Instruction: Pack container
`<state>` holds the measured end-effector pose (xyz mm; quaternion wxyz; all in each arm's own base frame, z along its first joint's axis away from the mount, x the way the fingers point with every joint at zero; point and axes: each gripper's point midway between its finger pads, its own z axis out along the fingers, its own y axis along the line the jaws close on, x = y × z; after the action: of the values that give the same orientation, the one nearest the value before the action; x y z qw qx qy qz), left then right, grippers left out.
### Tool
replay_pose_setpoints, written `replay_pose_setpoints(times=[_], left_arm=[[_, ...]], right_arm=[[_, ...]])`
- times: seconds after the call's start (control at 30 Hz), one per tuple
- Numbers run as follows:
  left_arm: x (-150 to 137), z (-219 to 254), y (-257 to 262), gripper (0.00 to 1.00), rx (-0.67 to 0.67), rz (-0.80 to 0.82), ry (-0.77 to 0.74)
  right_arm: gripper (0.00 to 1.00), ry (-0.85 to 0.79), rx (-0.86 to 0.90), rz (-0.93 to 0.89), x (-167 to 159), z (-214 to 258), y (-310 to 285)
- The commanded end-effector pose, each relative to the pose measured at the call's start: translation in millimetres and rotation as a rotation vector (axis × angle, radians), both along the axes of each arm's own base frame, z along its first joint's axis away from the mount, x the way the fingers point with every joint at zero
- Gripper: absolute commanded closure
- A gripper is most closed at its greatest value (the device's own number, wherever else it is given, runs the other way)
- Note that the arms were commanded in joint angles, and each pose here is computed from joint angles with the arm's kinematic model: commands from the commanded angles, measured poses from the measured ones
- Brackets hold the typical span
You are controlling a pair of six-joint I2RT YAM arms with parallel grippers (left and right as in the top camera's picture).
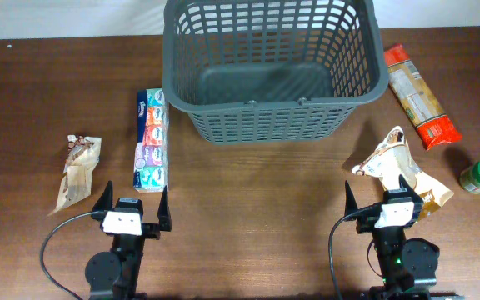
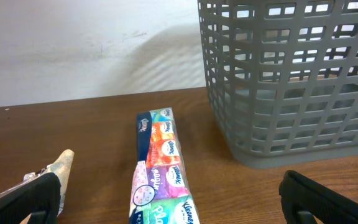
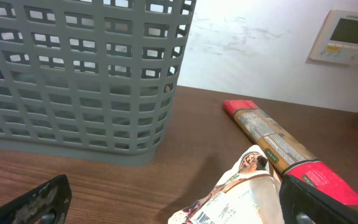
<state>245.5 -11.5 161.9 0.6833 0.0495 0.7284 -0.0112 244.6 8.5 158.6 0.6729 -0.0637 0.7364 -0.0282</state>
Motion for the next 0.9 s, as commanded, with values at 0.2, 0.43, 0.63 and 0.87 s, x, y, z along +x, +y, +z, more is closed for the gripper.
replay_pose_setpoints(times=[0.2, 0.43, 0.63, 0.87], left_arm=[[0.0, -1.8, 0.8, 0.01, -0.002, 0.005, -0.002], [0.1, -1.7, 0.8, 0.01, -0.002, 0.005, -0.002], [-0.4, -1.6, -4.0, 0.01, -0.005, -0.022, -0.003], [-0.1, 5.1, -4.4, 0.00, -0.004, -0.025, -0.030]], right_arm=[[0.01, -0.004, 0.005, 0.002, 0.0, -1.8, 0.0], [0.01, -0.004, 0.005, 0.002, 0.0, -1.8, 0.0], [0.01, -0.004, 0.005, 0.002, 0.0, -1.7, 0.0], [0.01, -0.005, 0.005, 0.002, 0.1, -1.4, 0.0]])
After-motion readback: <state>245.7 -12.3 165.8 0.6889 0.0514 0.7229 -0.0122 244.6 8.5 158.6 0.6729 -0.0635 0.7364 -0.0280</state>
